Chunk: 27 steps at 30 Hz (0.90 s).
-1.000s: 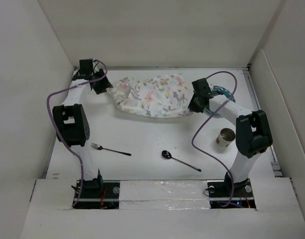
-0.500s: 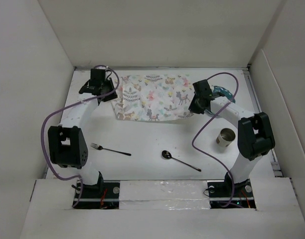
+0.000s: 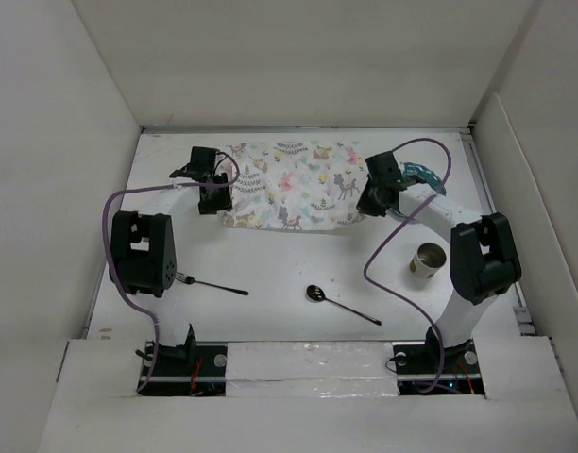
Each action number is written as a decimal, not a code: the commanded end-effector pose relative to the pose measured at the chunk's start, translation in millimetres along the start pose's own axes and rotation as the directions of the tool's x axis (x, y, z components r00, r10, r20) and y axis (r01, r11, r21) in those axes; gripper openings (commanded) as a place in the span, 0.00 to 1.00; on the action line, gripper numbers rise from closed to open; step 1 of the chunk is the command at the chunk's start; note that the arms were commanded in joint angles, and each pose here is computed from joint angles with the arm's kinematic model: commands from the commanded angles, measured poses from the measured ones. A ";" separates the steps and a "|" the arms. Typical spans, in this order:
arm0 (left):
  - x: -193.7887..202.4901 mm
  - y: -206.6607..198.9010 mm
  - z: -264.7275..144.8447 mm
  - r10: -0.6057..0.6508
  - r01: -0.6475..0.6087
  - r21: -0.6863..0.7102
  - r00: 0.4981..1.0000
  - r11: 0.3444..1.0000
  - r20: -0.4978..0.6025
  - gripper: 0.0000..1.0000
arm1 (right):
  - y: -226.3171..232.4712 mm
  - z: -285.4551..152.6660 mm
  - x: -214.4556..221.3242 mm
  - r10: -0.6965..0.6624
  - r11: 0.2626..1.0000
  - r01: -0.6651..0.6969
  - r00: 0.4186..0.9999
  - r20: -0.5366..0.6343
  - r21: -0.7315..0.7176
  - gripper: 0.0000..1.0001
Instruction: Set the dinner table for one person
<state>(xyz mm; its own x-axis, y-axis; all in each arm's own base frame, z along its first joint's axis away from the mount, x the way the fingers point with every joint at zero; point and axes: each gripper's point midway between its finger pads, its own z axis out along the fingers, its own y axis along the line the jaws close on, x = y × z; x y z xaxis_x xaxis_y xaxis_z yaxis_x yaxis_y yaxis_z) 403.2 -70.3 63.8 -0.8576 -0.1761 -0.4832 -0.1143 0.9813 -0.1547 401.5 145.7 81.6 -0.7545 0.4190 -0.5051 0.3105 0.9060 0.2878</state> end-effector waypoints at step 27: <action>-43.1 -4.6 -14.5 0.060 -0.047 -0.104 0.991 0.994 0.122 0.00 | 16.2 -7.2 -14.4 0.003 0.997 0.000 0.999 0.040 -0.075 0.00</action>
<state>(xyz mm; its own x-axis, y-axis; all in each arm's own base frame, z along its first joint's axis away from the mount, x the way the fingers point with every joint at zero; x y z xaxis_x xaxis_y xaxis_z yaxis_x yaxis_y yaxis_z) 428.3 -73.6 49.0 -0.8600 -0.0899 -0.5022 -0.0923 0.9955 -0.0203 399.6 150.4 79.6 -0.7658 0.4123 -0.4935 0.2918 0.9067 0.3047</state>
